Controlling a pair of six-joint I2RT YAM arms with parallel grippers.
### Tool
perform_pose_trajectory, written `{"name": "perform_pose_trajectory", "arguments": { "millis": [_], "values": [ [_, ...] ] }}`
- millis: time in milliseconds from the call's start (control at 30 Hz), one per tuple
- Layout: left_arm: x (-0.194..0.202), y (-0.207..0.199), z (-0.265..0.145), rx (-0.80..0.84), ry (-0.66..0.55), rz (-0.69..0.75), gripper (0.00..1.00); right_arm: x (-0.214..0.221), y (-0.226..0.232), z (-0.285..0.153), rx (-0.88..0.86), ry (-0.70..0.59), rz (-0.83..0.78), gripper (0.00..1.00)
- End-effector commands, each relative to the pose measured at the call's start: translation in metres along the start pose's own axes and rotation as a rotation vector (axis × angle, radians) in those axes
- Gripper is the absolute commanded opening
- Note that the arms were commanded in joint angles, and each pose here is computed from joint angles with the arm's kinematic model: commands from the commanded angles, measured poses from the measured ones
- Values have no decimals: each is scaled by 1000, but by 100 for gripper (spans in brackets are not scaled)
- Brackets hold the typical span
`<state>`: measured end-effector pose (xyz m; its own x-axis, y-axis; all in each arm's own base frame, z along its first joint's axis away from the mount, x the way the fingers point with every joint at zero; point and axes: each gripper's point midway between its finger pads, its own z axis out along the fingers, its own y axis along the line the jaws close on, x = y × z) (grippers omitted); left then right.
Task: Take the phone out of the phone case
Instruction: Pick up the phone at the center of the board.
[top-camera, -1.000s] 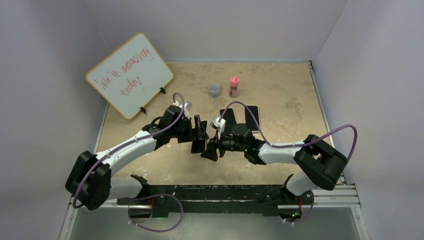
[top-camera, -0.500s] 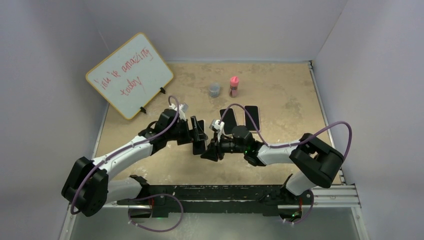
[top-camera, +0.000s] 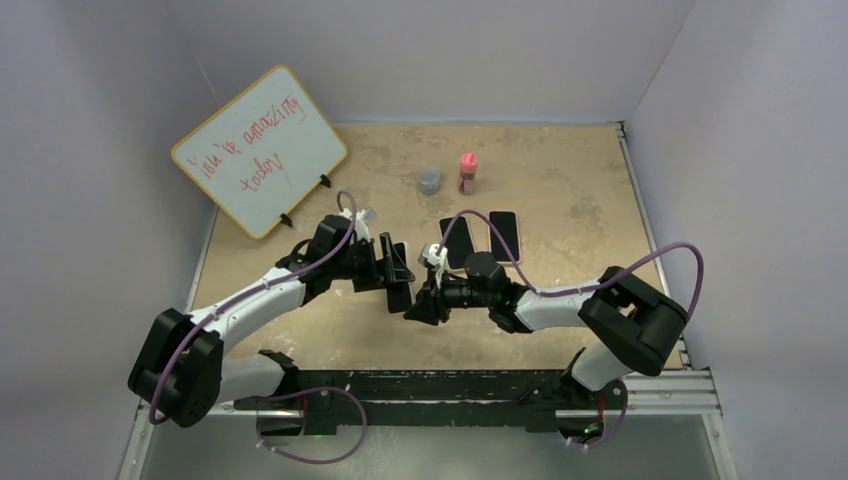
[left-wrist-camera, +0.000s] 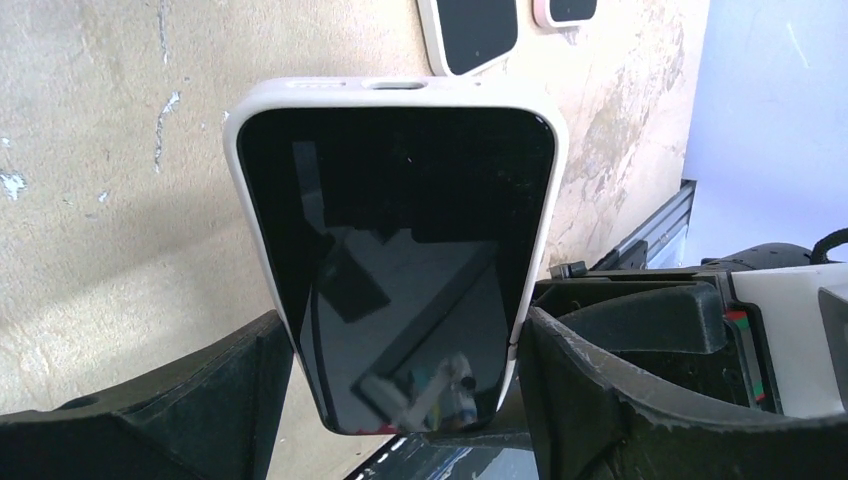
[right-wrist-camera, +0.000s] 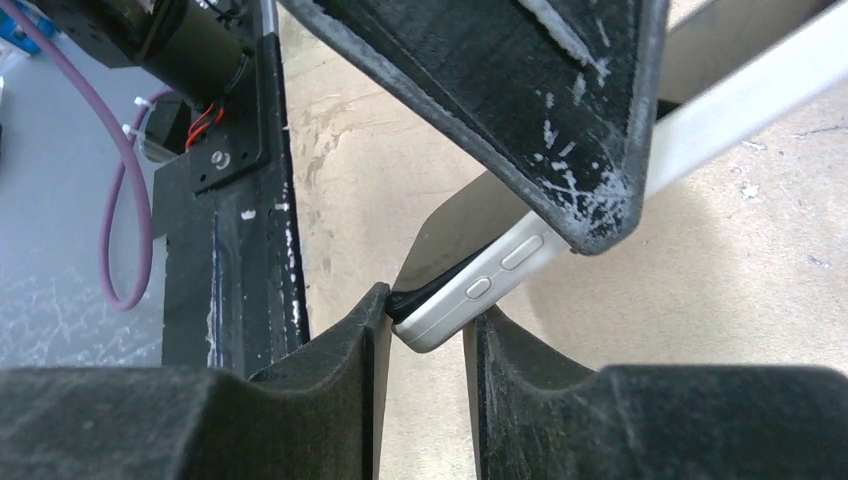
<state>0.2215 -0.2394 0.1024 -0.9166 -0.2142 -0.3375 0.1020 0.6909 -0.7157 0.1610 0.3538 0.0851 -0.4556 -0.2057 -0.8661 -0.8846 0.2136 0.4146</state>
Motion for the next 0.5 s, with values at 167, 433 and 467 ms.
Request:
{"name": "perform_pose_trajectory", "arguments": {
  "millis": [167,433,467],
  "values": [
    [7,-21,-3,62,83,52,13,-56,3,4,-27,-139,-216,52],
    [7,-22,-3,70,94,71,13,-57,3,6,-38,-154,-243,53],
    [7,-22,-3,68,96,75,13,-57,5,6,-46,-157,-251,53]
  ]
}}
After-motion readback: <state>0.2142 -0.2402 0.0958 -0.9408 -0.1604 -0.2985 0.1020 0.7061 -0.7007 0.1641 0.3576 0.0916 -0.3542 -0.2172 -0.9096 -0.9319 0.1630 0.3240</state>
